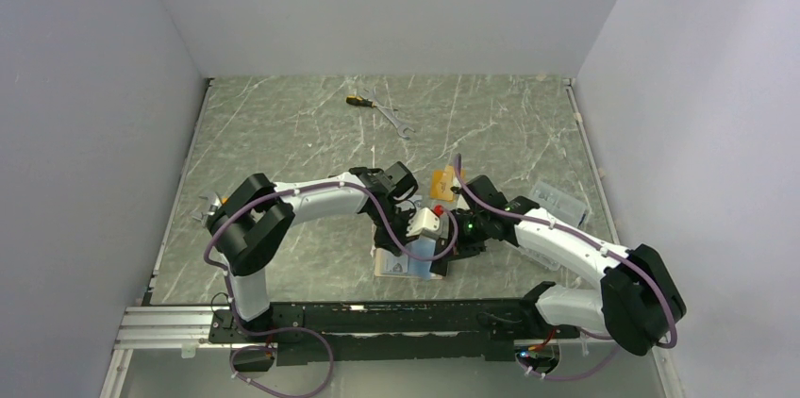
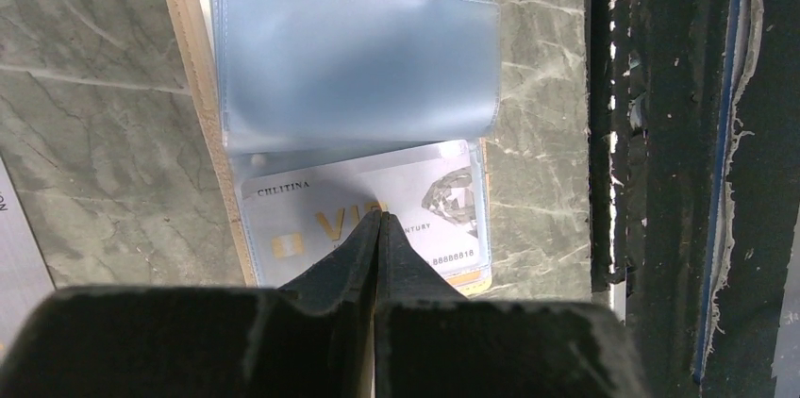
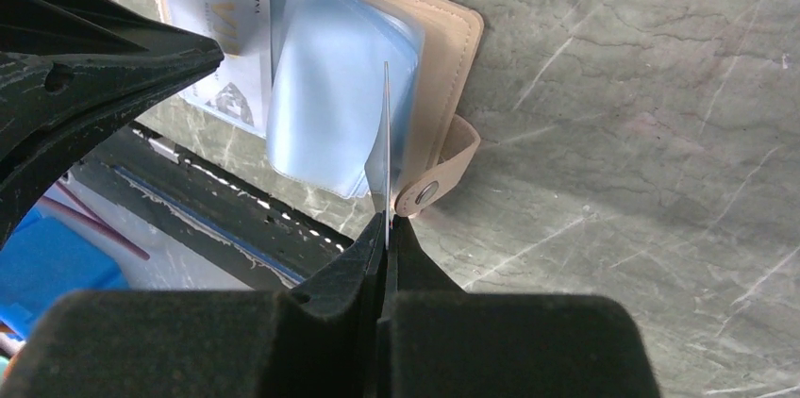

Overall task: Put the credit cards into the card holder
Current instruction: Insert the credit card into the card holder.

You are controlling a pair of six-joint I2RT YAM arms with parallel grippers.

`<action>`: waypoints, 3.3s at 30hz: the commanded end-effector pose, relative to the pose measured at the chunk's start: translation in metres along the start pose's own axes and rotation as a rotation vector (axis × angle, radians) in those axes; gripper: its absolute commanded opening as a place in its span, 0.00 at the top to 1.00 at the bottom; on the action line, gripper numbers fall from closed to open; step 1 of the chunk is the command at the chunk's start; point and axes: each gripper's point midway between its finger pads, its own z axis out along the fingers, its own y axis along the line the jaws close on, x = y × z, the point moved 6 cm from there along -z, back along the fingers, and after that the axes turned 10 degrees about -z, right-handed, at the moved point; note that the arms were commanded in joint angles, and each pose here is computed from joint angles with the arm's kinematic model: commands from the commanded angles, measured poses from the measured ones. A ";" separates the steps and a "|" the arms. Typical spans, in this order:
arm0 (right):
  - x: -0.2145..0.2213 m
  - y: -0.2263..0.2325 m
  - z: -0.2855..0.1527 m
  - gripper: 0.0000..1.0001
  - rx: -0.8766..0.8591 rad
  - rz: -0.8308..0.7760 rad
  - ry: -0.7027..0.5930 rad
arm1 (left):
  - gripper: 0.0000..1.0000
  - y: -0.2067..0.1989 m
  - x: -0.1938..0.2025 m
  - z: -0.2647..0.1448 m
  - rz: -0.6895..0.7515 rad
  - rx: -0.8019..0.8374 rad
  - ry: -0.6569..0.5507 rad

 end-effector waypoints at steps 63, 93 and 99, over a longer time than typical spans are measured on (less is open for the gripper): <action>-0.005 -0.001 0.005 1.00 -0.290 0.098 -0.134 | 0.98 -0.009 -0.011 0.014 0.150 0.003 -0.001; -0.005 -0.009 0.024 1.00 -0.377 0.139 -0.105 | 0.95 -0.010 -0.026 -0.007 0.098 0.039 -0.070; -0.002 -0.011 0.031 1.00 -0.396 0.152 -0.077 | 0.96 -0.010 -0.024 -0.008 0.098 0.036 -0.065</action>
